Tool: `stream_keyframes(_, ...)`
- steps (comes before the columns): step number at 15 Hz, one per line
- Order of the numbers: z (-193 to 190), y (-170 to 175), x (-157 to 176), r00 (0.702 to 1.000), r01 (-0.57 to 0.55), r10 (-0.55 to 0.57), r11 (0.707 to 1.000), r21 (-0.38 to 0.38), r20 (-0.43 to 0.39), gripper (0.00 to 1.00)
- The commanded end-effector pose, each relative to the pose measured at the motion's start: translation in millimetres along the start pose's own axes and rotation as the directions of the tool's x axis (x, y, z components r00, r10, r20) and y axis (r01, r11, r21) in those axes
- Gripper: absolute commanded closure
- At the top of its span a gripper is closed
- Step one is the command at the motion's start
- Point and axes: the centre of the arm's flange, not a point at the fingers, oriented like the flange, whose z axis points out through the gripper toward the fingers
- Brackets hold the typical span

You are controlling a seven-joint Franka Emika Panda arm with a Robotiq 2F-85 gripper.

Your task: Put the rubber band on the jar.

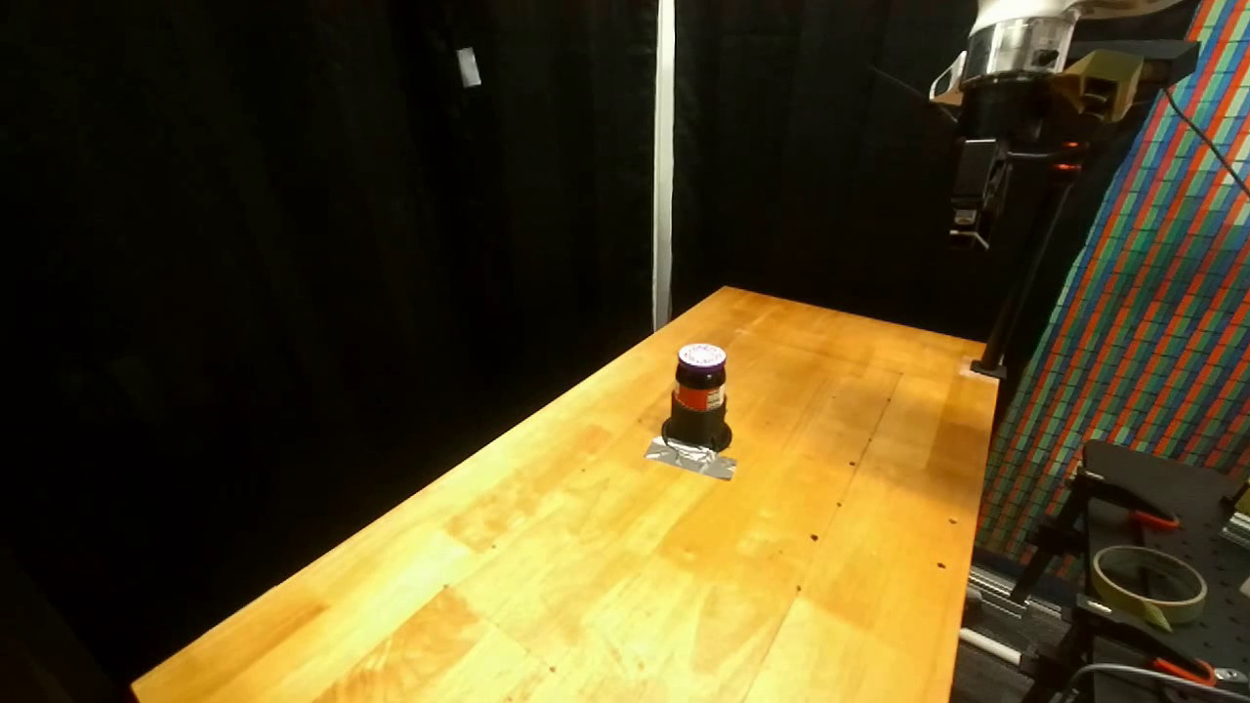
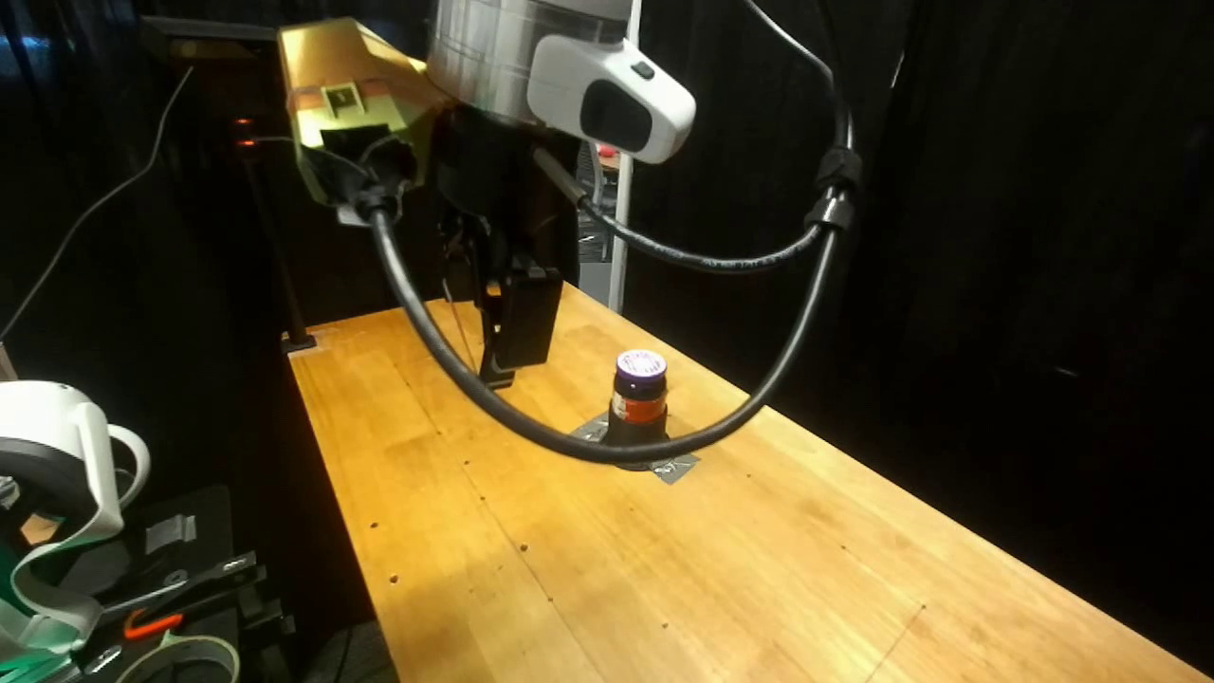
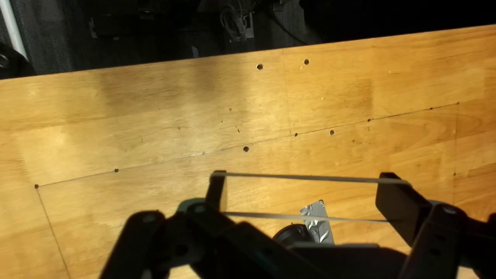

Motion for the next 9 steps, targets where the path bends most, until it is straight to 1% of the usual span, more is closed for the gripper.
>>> stream_keyframes(1,-23,-35,24,0.995,-0.002,0.003,1.0,0.012,-0.1,0.0)
stream_keyframes(2,-31,-51,38,0.995,-0.004,0.003,1.0,-0.004,-0.1,0.0)
stream_keyframes(4,-46,-83,66,0.994,-0.04,0.031,0.996,-0.075,-0.107,0.0)
stream_keyframes(5,-49,-99,82,0.994,-0.069,0.058,0.99,-0.121,-0.096,0.0)
stream_keyframes(6,-52,-115,95,0.99,-0.099,0.081,0.982,-0.162,-0.112,0.0)
stream_keyframes(7,-50,-130,111,0.988,-0.131,0.109,0.969,-0.209,-0.111,0.0)
stream_keyframes(9,-41,-151,144,0.982,-0.18,0.154,0.944,-0.277,-0.111,0.0)
